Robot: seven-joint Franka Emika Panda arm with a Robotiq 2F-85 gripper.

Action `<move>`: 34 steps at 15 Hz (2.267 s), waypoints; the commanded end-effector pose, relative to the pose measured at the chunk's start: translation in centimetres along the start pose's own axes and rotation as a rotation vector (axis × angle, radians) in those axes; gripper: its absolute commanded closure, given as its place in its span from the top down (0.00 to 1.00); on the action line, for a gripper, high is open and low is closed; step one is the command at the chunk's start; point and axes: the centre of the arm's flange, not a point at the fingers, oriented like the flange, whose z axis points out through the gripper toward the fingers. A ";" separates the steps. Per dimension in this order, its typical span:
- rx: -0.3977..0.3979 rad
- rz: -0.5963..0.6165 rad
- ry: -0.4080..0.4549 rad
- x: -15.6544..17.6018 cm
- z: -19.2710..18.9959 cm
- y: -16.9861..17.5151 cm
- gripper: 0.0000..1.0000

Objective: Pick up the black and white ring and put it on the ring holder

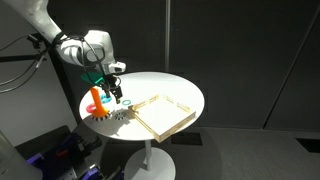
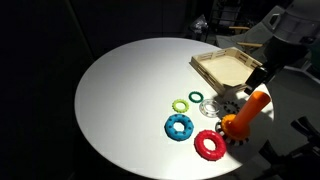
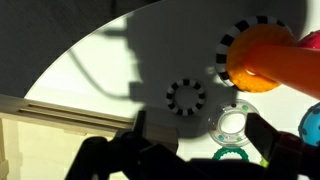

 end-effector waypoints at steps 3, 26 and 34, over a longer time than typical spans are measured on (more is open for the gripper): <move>-0.018 0.035 0.005 3.3 3.5 -1.9 1.00; -0.009 0.041 -0.053 5.9 8.8 -2.8 1.00; -0.023 0.057 -0.037 5.9 8.2 -3.4 1.00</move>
